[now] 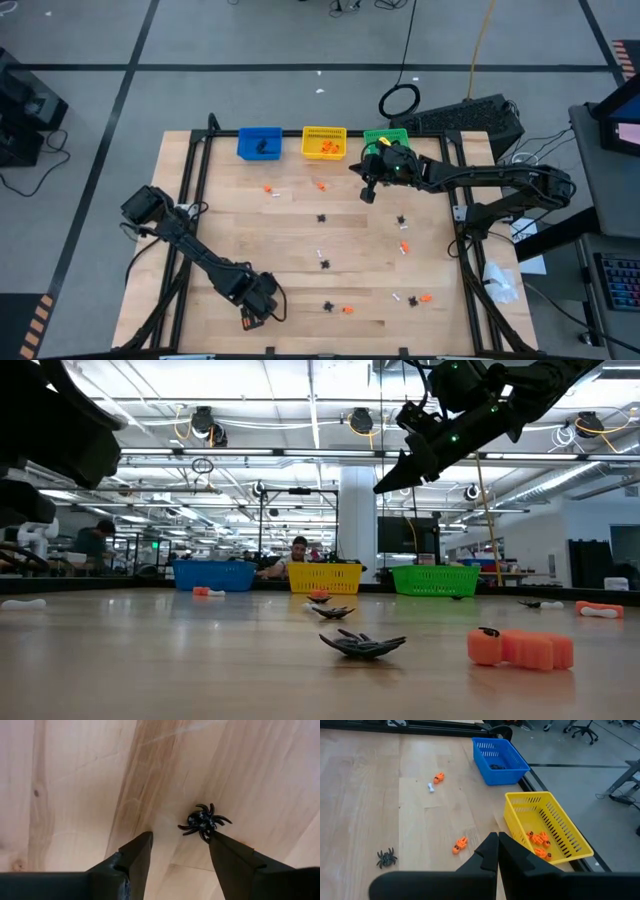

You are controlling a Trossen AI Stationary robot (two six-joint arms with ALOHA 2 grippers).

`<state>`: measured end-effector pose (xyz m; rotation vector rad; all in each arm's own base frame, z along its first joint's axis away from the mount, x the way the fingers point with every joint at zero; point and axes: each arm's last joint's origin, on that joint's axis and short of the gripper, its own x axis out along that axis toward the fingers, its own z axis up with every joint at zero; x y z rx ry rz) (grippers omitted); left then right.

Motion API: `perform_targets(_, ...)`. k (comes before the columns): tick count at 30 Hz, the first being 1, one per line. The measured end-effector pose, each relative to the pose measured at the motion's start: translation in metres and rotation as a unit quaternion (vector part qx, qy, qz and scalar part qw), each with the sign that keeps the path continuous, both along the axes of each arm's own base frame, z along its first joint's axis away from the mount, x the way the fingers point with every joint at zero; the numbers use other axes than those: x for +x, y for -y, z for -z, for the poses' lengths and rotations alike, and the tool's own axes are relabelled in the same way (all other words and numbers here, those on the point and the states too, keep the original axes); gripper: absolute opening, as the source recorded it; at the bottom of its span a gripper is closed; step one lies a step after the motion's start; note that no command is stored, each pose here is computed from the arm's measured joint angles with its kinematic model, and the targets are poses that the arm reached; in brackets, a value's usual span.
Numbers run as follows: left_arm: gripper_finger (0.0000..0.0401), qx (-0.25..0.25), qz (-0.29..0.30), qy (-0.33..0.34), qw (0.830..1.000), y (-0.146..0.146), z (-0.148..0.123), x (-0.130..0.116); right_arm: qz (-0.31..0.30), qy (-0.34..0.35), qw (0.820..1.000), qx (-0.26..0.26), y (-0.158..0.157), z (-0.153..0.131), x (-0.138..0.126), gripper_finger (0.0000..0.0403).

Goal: Sort Halloween decoration
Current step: Put the black spider toy into the blue bin

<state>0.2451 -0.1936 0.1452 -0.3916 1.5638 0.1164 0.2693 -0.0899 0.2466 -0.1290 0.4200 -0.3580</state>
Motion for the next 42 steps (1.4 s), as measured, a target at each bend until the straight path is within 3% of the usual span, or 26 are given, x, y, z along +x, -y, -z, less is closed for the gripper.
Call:
perform_targets(10, 0.0196, 0.001, -0.015, 0.038, 0.999, -0.005, -0.020, -0.002, 0.000, 0.000, 1.000, 0.001, 0.000, 0.000, 0.000, 0.0000)
perform_targets(18, 0.0196, -0.014, -0.029, 0.053, 0.998, -0.001, -0.002, -0.003, 0.000, -0.001, 1.000, 0.001, 0.000, 0.000, 0.000, 0.0000)
perform_targets(42, 0.0196, 0.037, -0.014, 0.051, 0.998, 0.005, 0.014, -0.017, 0.000, -0.001, 1.000, 0.001, 0.000, 0.000, 0.000, 0.0000)
